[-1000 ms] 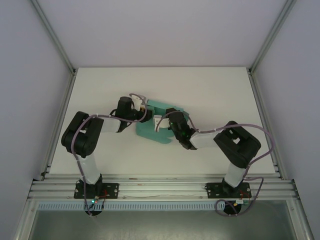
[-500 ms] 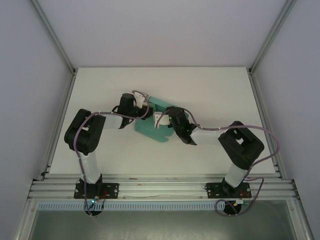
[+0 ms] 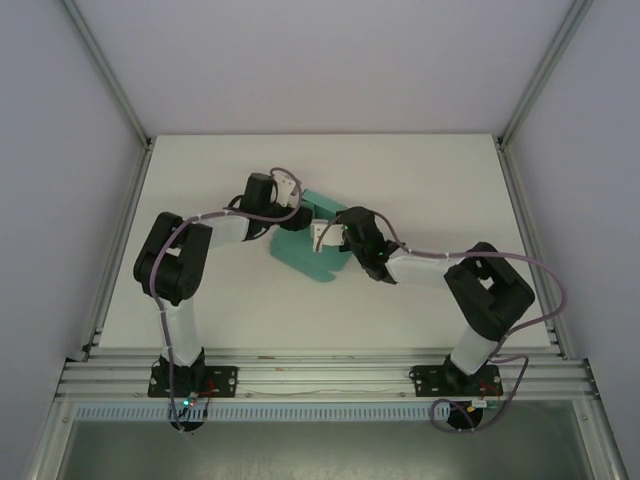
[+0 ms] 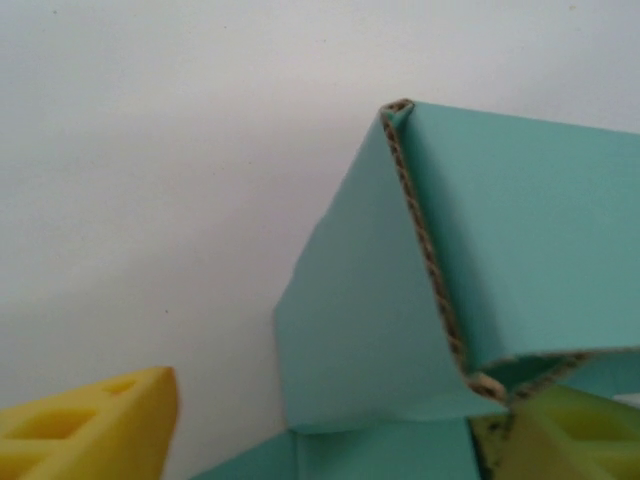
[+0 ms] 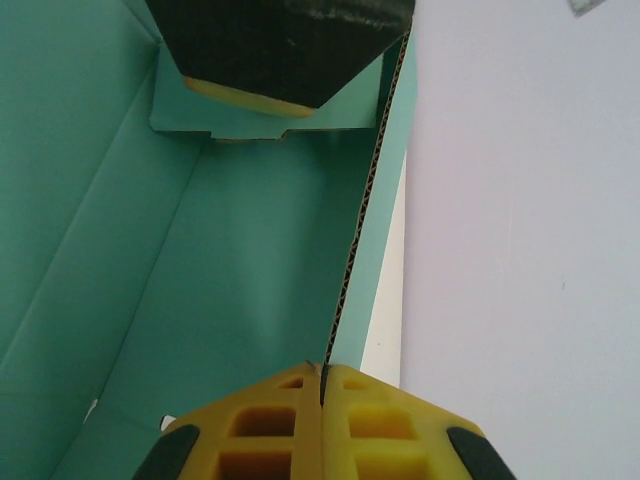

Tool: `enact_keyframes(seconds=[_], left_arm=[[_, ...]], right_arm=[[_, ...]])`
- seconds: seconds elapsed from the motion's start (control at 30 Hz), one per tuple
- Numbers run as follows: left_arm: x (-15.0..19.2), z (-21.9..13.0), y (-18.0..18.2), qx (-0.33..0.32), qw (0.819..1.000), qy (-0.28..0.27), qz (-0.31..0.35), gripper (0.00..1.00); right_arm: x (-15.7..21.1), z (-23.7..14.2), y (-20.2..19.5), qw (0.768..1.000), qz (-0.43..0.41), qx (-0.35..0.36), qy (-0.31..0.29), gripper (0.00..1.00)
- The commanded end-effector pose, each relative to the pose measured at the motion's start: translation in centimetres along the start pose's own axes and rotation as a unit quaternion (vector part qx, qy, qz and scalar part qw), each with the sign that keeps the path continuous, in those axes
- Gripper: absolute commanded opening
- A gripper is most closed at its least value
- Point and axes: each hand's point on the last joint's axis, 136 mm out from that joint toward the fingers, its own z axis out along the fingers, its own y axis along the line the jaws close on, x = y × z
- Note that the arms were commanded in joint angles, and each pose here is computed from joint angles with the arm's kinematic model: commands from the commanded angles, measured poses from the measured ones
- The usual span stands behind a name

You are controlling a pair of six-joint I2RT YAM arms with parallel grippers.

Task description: Assemble paper box

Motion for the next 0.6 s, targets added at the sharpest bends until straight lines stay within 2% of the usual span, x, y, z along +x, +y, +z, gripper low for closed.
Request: enact_keyframes(seconds=[0.0, 0.13, 0.23, 0.33, 0.37, 0.5, 0.57], left_arm=[[0.7, 0.4, 0.4, 0.013, 0.999, 0.038, 0.016, 0.81], [0.7, 0.6, 0.0, 0.026, 0.998, 0.044, 0.042, 0.78], [-0.1, 0.5, -1.1, 0.061, 0.996, 0.036, 0.059, 0.74], [-1.0, 0.8, -1.5, 0.077, 0.994, 0.033, 0.064, 0.63], [-1.2, 1.1, -1.4, 0.076, 0.995, 0.035, 0.063, 0.61], [-1.6, 1.4, -1.2, 0.073, 0.995, 0.046, 0.058, 0.42], [-1.4, 1.3, -1.1, 0.066, 0.995, 0.047, 0.055, 0.37]], right_arm=[[-0.5, -0.5, 3.5, 0.996, -0.009, -0.084, -0.029, 0.00], [-0.3, -0.4, 3.5, 0.994, -0.003, -0.102, -0.039, 0.00], [-0.1, -0.5, 3.4, 0.992, 0.003, -0.113, -0.048, 0.00], [0.1, -0.4, 3.3, 0.991, 0.007, -0.125, -0.050, 0.00], [0.1, -0.3, 3.3, 0.990, 0.006, -0.128, -0.051, 0.00], [0.2, 0.2, 3.2, 0.991, 0.005, -0.124, -0.050, 0.00], [0.3, 0.4, 3.0, 0.992, 0.007, -0.117, -0.048, 0.00]])
